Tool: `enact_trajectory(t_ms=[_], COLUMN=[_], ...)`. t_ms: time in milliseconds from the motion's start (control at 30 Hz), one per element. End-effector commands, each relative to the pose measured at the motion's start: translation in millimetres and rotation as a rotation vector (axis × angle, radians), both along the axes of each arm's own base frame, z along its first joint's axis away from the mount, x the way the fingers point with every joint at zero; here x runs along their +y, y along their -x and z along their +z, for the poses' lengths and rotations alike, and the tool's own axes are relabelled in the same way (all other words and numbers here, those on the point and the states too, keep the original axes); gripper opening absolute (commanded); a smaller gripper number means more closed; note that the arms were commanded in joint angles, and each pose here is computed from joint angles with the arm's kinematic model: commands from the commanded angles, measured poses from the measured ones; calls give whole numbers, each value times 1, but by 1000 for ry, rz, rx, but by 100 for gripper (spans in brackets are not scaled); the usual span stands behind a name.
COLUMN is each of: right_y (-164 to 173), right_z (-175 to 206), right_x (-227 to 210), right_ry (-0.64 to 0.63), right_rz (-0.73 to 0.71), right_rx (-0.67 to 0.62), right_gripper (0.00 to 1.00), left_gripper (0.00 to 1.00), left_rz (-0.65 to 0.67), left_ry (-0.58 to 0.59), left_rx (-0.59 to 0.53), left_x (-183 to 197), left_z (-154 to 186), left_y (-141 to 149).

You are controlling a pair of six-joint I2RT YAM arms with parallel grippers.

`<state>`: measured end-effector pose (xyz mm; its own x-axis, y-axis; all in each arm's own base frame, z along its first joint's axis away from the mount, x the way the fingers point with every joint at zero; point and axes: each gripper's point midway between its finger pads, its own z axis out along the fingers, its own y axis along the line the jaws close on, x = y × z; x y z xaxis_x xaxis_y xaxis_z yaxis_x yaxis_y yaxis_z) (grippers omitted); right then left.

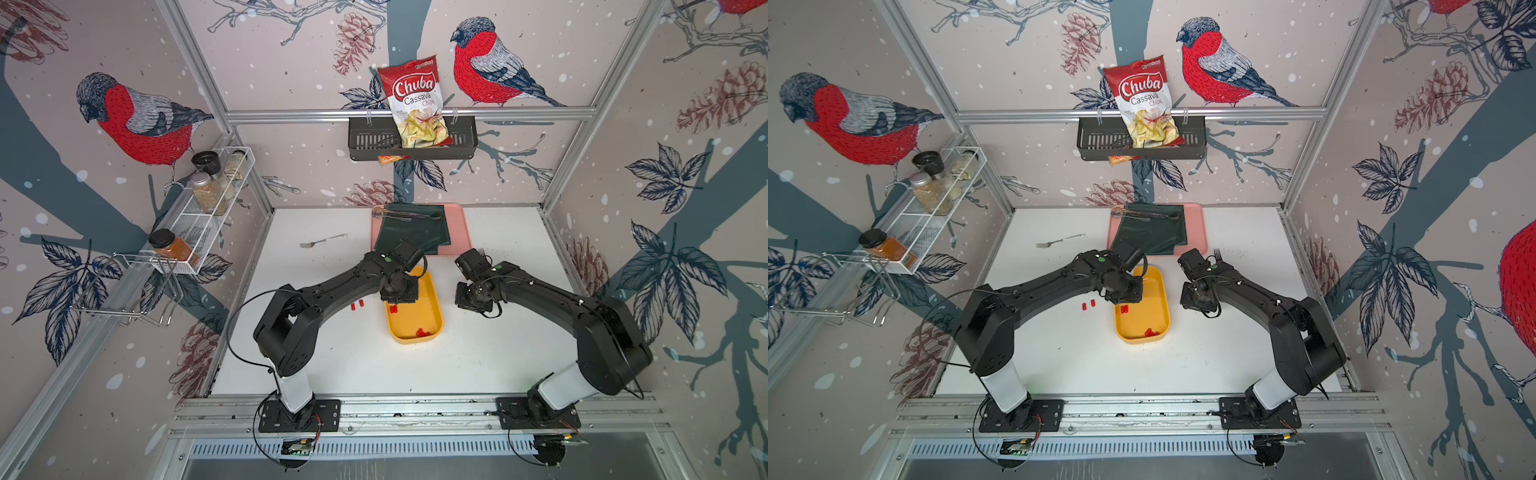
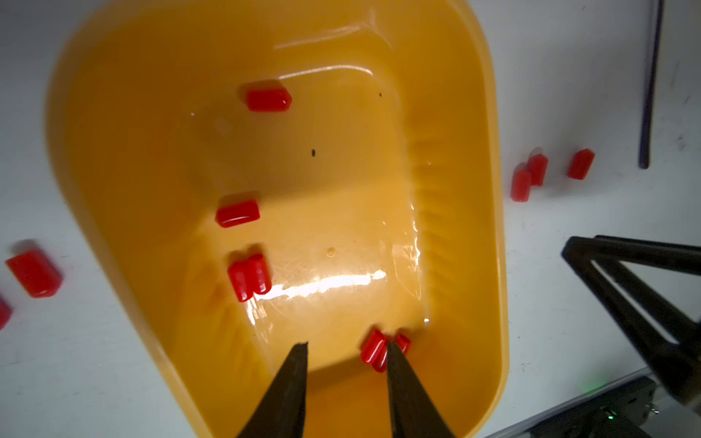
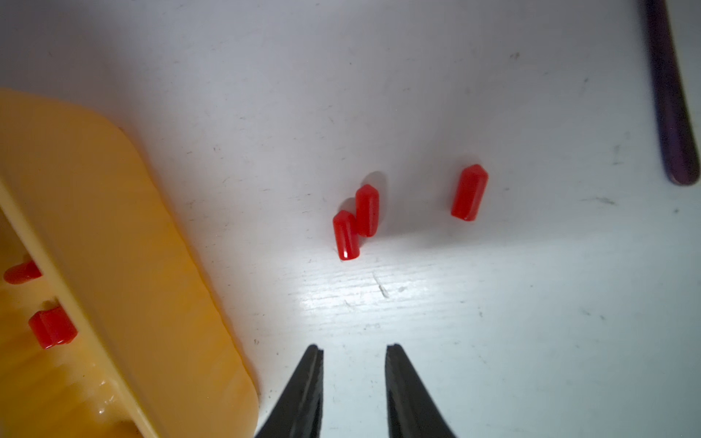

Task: Take the screw protection sleeves out of the storage box
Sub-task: Pick up the screw protection sleeve from the storage box.

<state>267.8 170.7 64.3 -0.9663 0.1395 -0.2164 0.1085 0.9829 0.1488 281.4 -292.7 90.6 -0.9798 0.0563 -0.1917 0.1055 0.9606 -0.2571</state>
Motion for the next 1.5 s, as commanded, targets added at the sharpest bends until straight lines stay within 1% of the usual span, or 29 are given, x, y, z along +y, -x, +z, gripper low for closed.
enact_trajectory(t_ms=[0, 100, 333, 700, 1000, 1200, 1467], right_y=[0, 3, 8, 8, 6, 7, 7], right_z=[3, 2, -4, -11, -15, -15, -14], right_x=[-1, -4, -16, -20, -20, -20, -21], right_ry=[-15, -19, -6, -5, 1, 1, 4], right_rz=[5, 7, 4, 11, 13, 14, 11], right_rx=[-12, -9, 2, 20, 27, 28, 26], right_gripper=[33, 33, 33, 33, 33, 33, 33], left_gripper=[36, 34, 31, 30, 29, 25, 13], left_rz=[49, 56, 65, 63, 51, 47, 35], left_ry=[-67, -101, -168, -260, -313, -321, -315], left_rx=[8, 9, -1, -23, -7, 4, -16], left_x=[4, 3, 11, 23, 34, 34, 30], left_z=[-19, -31, -43, -47, -58, -68, -65], left_y=[-2, -4, -8, -12, -6, -5, -10])
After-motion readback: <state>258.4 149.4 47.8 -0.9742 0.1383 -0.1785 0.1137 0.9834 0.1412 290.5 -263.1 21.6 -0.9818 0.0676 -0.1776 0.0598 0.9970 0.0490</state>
